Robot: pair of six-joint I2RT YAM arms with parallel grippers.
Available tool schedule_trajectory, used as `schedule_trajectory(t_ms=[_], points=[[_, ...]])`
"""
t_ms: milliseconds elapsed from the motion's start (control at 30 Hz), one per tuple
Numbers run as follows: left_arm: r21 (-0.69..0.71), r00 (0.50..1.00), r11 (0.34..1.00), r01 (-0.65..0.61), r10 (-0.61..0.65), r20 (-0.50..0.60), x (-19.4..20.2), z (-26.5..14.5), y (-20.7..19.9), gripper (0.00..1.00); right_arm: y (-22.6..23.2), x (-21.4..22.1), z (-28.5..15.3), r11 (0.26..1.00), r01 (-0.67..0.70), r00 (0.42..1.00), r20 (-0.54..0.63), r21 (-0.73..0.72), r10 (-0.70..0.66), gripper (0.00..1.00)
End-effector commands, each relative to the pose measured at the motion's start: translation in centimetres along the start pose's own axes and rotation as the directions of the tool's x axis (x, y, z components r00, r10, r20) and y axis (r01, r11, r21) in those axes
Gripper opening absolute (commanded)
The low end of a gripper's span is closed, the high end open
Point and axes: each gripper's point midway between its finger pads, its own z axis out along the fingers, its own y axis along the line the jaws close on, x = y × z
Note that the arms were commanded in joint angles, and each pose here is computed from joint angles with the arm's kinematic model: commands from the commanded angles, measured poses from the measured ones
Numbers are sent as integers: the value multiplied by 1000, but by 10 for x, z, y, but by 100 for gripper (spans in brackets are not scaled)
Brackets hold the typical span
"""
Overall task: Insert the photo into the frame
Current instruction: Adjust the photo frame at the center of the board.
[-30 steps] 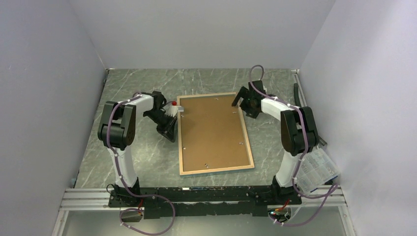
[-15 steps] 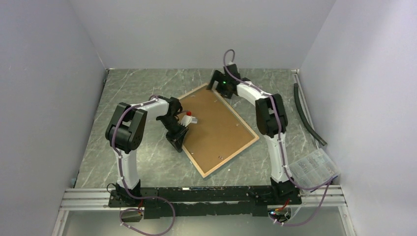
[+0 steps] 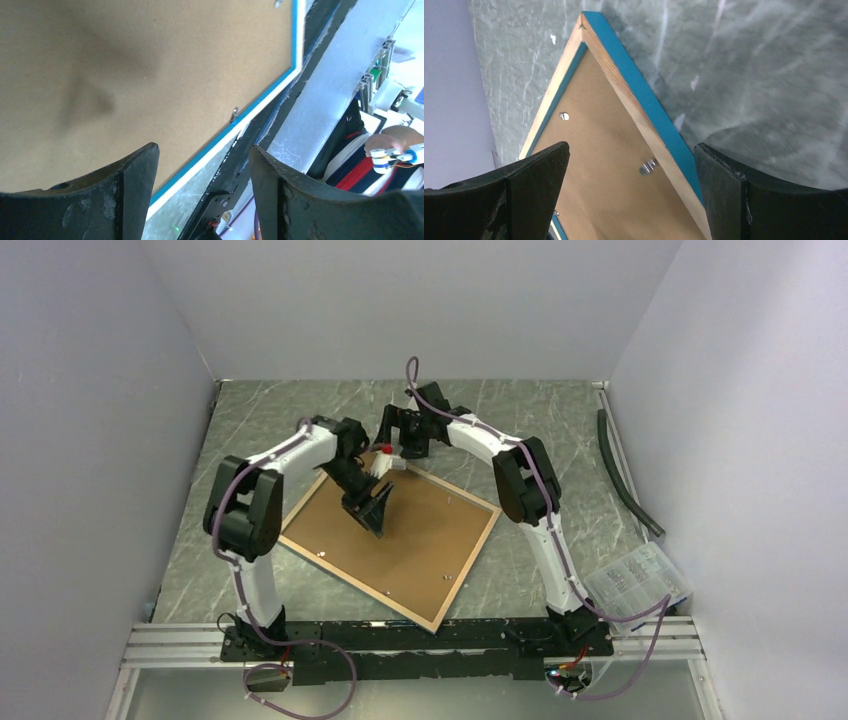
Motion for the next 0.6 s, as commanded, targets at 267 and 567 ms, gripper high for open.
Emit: schedule_trajectory(t_ms=[267, 567], points=[[-217, 888, 963, 162, -46, 458, -32, -191, 95, 64, -43, -52, -157, 968, -147, 949, 306, 202, 81, 100], [-309, 818, 827, 470, -277, 504, 30, -192, 223, 37, -101, 95, -222, 838, -387, 917, 258, 385, 304, 100]])
